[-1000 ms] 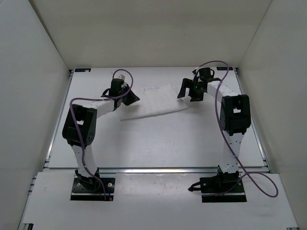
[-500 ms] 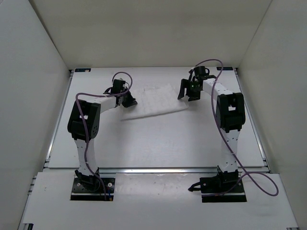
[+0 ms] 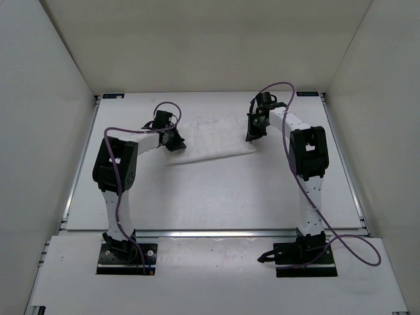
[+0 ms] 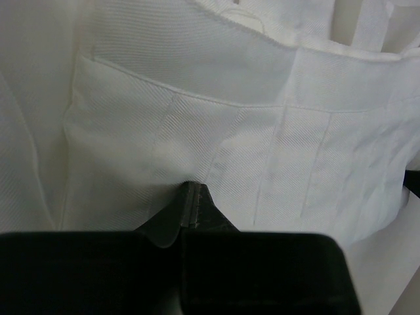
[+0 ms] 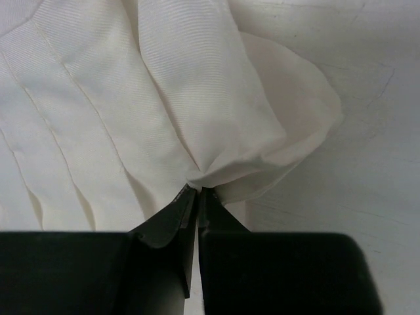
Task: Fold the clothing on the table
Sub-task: Fold the skirt
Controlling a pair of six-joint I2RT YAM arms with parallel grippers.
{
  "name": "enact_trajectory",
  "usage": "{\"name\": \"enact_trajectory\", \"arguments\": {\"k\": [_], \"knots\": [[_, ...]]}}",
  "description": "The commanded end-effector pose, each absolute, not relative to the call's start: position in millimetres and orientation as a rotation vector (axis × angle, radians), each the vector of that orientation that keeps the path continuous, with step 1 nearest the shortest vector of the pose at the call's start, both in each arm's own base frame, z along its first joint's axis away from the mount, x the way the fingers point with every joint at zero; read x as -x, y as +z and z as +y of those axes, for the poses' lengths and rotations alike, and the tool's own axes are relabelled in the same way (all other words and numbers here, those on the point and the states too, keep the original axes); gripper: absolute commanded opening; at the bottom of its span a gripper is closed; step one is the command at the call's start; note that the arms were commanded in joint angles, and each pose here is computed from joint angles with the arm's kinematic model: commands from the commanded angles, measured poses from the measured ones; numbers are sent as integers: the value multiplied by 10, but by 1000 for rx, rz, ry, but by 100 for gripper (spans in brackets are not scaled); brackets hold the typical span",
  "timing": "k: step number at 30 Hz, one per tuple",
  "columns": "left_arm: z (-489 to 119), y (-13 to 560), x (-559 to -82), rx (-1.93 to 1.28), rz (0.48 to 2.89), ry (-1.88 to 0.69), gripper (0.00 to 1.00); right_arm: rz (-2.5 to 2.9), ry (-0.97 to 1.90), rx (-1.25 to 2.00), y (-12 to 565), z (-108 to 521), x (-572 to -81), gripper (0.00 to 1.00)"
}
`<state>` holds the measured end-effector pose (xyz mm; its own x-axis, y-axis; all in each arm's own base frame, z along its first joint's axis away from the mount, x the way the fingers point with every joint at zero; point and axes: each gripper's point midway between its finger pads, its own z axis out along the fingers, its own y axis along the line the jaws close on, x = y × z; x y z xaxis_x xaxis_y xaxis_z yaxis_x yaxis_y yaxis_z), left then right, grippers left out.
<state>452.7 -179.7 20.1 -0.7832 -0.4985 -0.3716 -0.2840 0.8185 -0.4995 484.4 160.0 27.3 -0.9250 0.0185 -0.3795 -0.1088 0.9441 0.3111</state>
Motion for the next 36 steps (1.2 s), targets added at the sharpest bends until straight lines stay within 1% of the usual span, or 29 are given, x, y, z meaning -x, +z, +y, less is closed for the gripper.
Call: {"name": "enact_trajectory", "arguments": {"k": [1,10,15,19,21,24,26,29,31,33,35,36], "knots": [[-1834,123,-4297,538,2573,-549,0,2674,398,86,515,1593,-4866,0],[-2072,20,-4018,459,2628,-542,0,2504,443,143,1352,1816,-4876,0],[-2232,18,-3917,465,2635,-595,0,2423,519,234,1796,2234,-4735,0],[-2464,-9,-3819,445,2646,-663,0,2379,623,284,2017,2614,-4546,0],[-2631,56,-3867,439,2623,-733,0,2359,671,315,2109,2831,-4423,0],[-2865,103,-3825,399,2625,-816,0,2338,717,366,2181,3098,-4253,0],[-2918,89,-3800,410,2629,-834,0,2357,719,368,2127,3168,-4171,1],[-2883,89,-3792,481,2616,-898,0,2379,747,362,2096,3196,-3986,0],[-2918,133,-3845,484,2579,-967,0,2366,811,352,2083,3259,-3902,0],[-2925,83,-3827,507,2601,-995,0,2358,891,370,2072,3362,-3703,0],[-2965,188,-3913,532,2542,-1057,0,2390,919,357,1925,3379,-3511,0],[-2943,199,-3864,566,2543,-1090,0,2419,924,359,1827,3366,-3416,0]]}}
